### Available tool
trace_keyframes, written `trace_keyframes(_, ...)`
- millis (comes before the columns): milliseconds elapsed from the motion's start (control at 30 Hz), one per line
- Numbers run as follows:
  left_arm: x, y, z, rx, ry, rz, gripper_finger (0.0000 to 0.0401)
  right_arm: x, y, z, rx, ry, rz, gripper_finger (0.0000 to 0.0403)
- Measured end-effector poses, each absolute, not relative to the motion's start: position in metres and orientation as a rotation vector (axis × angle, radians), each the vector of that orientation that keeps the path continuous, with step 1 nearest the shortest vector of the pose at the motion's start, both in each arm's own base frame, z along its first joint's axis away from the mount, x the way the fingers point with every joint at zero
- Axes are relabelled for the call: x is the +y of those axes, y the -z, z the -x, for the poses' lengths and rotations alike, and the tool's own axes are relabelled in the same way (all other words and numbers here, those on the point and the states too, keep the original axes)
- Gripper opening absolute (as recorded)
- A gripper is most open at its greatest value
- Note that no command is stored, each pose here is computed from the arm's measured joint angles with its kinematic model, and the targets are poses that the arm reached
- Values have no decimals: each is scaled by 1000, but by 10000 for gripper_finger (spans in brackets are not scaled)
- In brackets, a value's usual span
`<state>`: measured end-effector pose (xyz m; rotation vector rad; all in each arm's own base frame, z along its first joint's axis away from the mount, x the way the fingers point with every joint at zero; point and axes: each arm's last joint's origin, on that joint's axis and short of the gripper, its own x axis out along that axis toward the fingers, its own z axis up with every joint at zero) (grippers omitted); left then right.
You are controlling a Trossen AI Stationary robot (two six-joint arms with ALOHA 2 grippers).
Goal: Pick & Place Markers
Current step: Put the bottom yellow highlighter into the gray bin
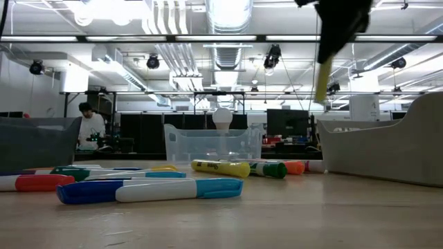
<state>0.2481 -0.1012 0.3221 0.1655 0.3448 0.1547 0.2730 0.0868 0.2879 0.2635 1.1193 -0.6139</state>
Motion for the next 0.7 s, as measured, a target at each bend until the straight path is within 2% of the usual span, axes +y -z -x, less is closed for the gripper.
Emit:
trace_keyframes(433, -101, -315, -247, 371, -158, -162, 177, 110, -265, -250, 1175, 681, -262, 66)
trace_keyframes(700, -101, -313, -247, 374, -160, -163, 177, 116, -248, -241, 1121, 748, -185, 76)
